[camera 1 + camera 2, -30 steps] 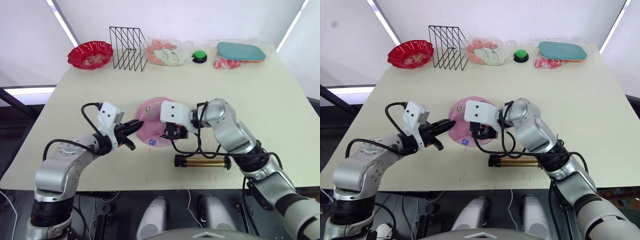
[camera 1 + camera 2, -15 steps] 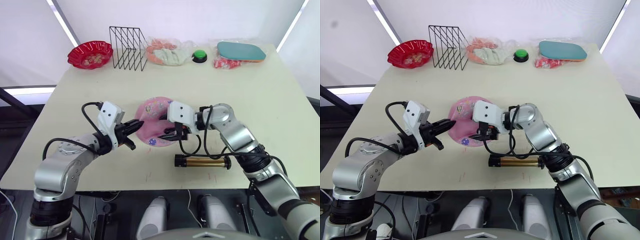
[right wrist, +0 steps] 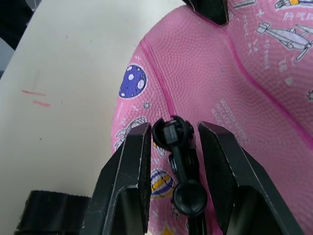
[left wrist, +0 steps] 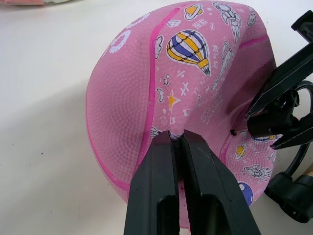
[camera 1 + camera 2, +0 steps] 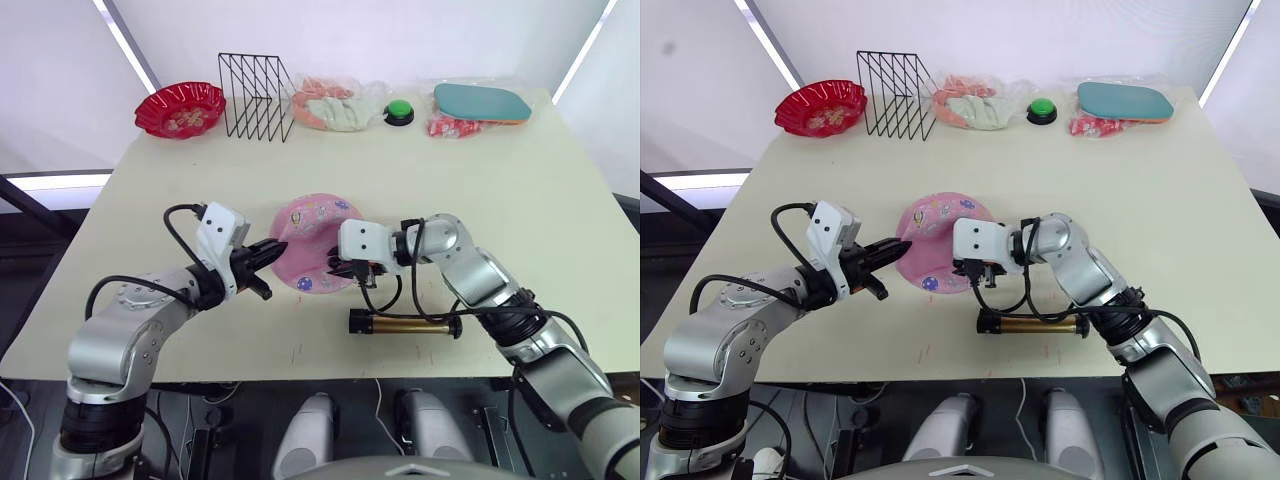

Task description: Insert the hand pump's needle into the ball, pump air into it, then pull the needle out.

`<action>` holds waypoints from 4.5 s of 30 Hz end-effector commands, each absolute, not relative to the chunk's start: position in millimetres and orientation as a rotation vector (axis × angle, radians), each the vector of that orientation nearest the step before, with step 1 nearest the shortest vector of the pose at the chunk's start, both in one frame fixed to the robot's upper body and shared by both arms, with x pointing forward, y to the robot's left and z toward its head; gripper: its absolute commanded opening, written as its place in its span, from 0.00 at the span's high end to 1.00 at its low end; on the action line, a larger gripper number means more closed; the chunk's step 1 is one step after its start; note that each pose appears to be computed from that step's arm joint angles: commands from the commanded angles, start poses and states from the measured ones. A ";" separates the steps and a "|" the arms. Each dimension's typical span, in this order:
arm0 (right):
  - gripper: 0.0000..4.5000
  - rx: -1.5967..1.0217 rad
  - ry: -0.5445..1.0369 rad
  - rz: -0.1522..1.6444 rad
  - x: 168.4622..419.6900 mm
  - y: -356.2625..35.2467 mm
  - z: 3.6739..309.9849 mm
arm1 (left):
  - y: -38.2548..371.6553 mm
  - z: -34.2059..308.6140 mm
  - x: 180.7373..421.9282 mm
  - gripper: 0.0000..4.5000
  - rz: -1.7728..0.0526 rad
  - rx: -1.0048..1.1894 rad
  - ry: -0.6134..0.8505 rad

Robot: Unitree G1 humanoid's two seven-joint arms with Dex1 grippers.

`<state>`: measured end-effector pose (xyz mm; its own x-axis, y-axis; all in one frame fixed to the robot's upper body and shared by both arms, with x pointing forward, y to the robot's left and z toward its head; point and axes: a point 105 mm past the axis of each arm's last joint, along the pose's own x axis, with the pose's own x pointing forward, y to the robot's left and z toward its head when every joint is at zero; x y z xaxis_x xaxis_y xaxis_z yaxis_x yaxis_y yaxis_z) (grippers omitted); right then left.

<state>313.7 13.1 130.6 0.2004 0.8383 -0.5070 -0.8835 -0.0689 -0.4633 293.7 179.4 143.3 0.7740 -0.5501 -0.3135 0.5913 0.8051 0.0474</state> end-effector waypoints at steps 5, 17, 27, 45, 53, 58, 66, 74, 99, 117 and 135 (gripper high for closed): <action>0.65 -0.913 -0.011 1.416 309.1 19.6 155.6 | 178.1 115.4 288.8 1.00 -0.632 0.126 0.422; 0.65 -1.020 0.046 1.369 301.6 23.3 158.1 | 178.6 114.1 288.1 1.00 -0.631 0.135 0.424; 0.65 -1.061 0.070 1.355 302.9 24.8 153.6 | 178.0 113.4 288.5 1.00 -0.632 0.134 0.425; 0.65 -1.056 0.070 1.343 304.8 29.0 152.4 | 179.7 112.0 287.6 1.00 -0.629 0.137 0.426; 0.93 -1.058 0.081 1.322 308.3 28.1 149.0 | 179.9 110.2 287.2 1.00 -0.628 0.139 0.431; 0.93 -1.071 0.076 1.337 305.5 31.1 148.7 | 181.7 109.8 287.8 1.00 -0.623 0.139 0.432; 0.93 -1.147 0.109 1.360 302.1 39.0 135.1 | 182.2 109.1 286.7 1.00 -0.619 0.136 0.437; 0.93 -1.165 0.179 1.358 309.6 46.5 111.8 | 181.1 106.7 285.5 1.00 -0.620 0.132 0.448; 0.93 -1.182 0.400 1.304 340.8 31.5 54.7 | 188.2 101.3 283.4 1.00 -0.590 0.126 0.471; 0.93 -1.208 0.577 1.266 346.4 15.5 0.0 | 191.3 98.5 284.5 1.00 -0.588 0.122 0.483; 0.93 -0.865 0.202 1.271 331.6 37.0 88.2 | 189.5 105.6 291.6 1.00 -0.591 0.131 0.414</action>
